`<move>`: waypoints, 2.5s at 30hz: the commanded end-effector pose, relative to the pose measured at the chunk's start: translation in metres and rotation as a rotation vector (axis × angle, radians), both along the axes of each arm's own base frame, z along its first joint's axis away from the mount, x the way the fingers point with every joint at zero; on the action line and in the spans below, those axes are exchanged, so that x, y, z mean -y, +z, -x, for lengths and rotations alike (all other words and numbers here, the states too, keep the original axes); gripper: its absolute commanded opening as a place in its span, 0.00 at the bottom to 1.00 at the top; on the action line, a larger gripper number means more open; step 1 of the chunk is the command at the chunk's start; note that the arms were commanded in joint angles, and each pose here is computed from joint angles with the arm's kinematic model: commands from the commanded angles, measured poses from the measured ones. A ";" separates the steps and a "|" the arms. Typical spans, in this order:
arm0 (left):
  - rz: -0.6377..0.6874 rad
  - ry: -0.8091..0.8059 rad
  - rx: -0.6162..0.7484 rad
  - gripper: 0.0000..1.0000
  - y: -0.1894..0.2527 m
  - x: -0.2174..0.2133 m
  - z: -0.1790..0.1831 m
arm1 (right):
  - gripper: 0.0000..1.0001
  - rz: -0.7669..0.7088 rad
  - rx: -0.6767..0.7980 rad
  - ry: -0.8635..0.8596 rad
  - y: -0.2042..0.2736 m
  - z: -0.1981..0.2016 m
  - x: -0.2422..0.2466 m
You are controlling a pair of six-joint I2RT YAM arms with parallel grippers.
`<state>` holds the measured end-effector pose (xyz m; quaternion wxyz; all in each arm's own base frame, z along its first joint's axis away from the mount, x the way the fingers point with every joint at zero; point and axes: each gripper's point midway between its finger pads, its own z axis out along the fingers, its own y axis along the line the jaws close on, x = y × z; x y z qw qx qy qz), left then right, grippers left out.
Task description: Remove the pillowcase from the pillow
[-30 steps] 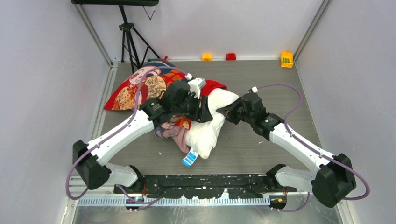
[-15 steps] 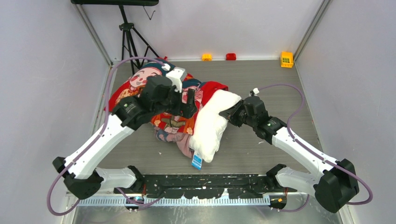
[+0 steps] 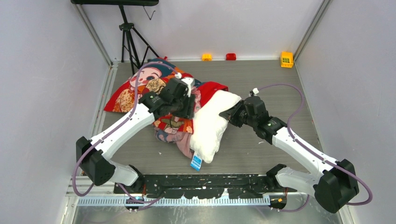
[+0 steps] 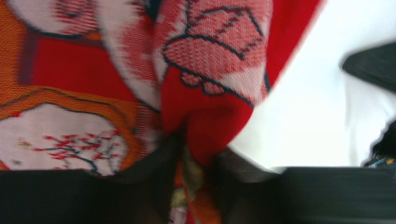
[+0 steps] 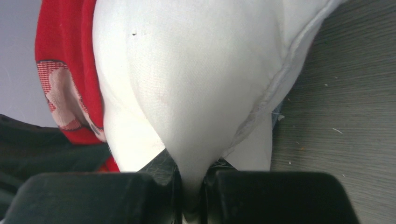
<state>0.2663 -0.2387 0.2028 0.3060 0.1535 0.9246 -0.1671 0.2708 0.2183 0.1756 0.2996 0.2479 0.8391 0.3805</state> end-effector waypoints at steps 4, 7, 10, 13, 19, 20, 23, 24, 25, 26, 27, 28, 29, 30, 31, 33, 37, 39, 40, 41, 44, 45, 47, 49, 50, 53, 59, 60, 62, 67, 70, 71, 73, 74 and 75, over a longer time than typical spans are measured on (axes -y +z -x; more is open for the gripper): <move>0.092 0.352 -0.016 0.00 -0.023 -0.095 -0.054 | 0.00 -0.050 0.068 -0.103 0.047 -0.019 0.059; 0.149 0.481 -0.045 0.00 -0.036 -0.124 -0.050 | 0.00 -0.136 0.062 -0.119 0.059 -0.023 0.084; 0.160 0.626 -0.032 0.00 -0.045 -0.156 -0.048 | 0.00 -0.178 0.064 -0.148 0.070 -0.027 0.104; 0.174 0.723 -0.022 0.00 -0.042 -0.182 -0.047 | 0.00 -0.185 0.076 -0.176 0.075 -0.032 0.115; 0.334 0.499 0.067 0.38 0.003 -0.145 -0.046 | 0.00 -0.271 0.128 -0.141 0.101 -0.040 0.107; 0.376 0.454 0.069 0.45 0.012 -0.133 -0.043 | 0.00 -0.302 0.138 -0.142 0.109 -0.043 0.105; 0.397 0.341 0.075 0.57 0.035 -0.101 -0.028 | 0.00 -0.415 0.173 -0.161 0.139 -0.052 0.100; 0.386 0.303 0.086 0.59 0.047 -0.090 -0.022 | 0.00 -0.432 0.195 -0.169 0.152 -0.056 0.100; 0.366 0.272 0.078 0.59 0.049 -0.080 -0.013 | 0.00 -0.438 0.208 -0.179 0.160 -0.057 0.099; 0.369 0.231 0.086 0.60 0.060 -0.068 -0.005 | 0.00 -0.437 0.239 -0.190 0.173 -0.060 0.099; 0.397 0.191 0.078 0.60 0.067 -0.054 0.005 | 0.00 -0.431 0.264 -0.211 0.183 -0.062 0.101; 0.450 0.145 0.056 0.60 0.074 -0.037 0.016 | 0.00 -0.426 0.277 -0.211 0.190 -0.062 0.096; 0.529 0.109 0.021 0.61 0.083 -0.019 0.029 | 0.00 -0.419 0.293 -0.222 0.195 -0.063 0.095; 0.576 0.083 0.008 0.61 0.089 -0.006 0.039 | 0.00 -0.408 0.309 -0.230 0.200 -0.065 0.096; 0.605 0.046 0.004 0.61 0.094 0.008 0.053 | 0.00 -0.398 0.315 -0.247 0.201 -0.068 0.097; 0.614 0.031 0.010 0.62 0.098 0.020 0.070 | 0.00 -0.393 0.310 -0.255 0.201 -0.073 0.098; 0.633 0.075 -0.030 0.62 0.084 0.032 0.092 | 0.00 -0.414 0.284 -0.255 0.195 -0.081 0.094; 0.639 0.110 -0.064 0.62 0.065 0.039 0.098 | 0.00 -0.437 0.277 -0.256 0.194 -0.084 0.092; 0.638 0.119 -0.086 0.62 0.053 0.042 0.102 | 0.00 -0.444 0.274 -0.256 0.193 -0.085 0.091; 0.634 0.138 -0.081 0.62 0.046 0.044 0.102 | 0.00 -0.449 0.278 -0.255 0.195 -0.086 0.090; 0.599 0.170 -0.067 0.67 0.027 0.046 0.104 | 0.00 -0.455 0.288 -0.254 0.200 -0.086 0.088; 0.590 0.180 -0.066 0.68 0.022 0.047 0.104 | 0.00 -0.455 0.292 -0.253 0.202 -0.085 0.088; 0.605 0.183 -0.092 0.72 0.010 0.053 0.105 | 0.00 -0.455 0.299 -0.256 0.204 -0.084 0.088; 0.666 0.178 -0.108 0.81 0.005 0.065 0.104 | 0.00 -0.456 0.302 -0.256 0.205 -0.083 0.088; 0.695 0.173 -0.099 0.87 0.004 0.070 0.101 | 0.00 -0.457 0.304 -0.255 0.206 -0.082 0.088; 0.731 0.215 -0.029 0.98 0.001 0.073 0.084 | 0.00 -0.464 0.300 -0.257 0.206 -0.081 0.088; 0.736 0.293 0.159 0.93 0.010 0.063 0.049 | 0.00 -0.475 0.300 -0.247 0.208 -0.075 0.087; 0.731 0.300 0.177 0.90 0.012 0.060 0.044 | 0.00 -0.475 0.301 -0.246 0.209 -0.074 0.087; 0.736 0.332 0.192 0.73 0.013 0.053 0.032 | 0.00 -0.475 0.303 -0.248 0.210 -0.071 0.087; 0.711 0.412 0.169 0.50 -0.019 0.028 -0.004 | 0.00 -0.479 0.308 -0.247 0.215 -0.069 0.087; 0.616 0.532 0.142 0.35 -0.060 -0.006 -0.021 | 0.00 -0.472 0.308 -0.255 0.222 -0.069 0.091; 0.597 0.568 0.134 0.31 -0.072 -0.017 -0.024 | 0.00 -0.468 0.314 -0.256 0.227 -0.069 0.092; 0.559 0.637 0.126 0.29 -0.096 -0.040 -0.027 | 0.00 -0.461 0.324 -0.274 0.238 -0.070 0.102; 0.530 0.673 0.124 0.29 -0.108 -0.052 -0.027 | 0.00 -0.460 0.336 -0.279 0.246 -0.071 0.106; 0.500 0.707 0.119 0.29 -0.119 -0.064 -0.027 | 0.00 -0.460 0.347 -0.278 0.253 -0.070 0.108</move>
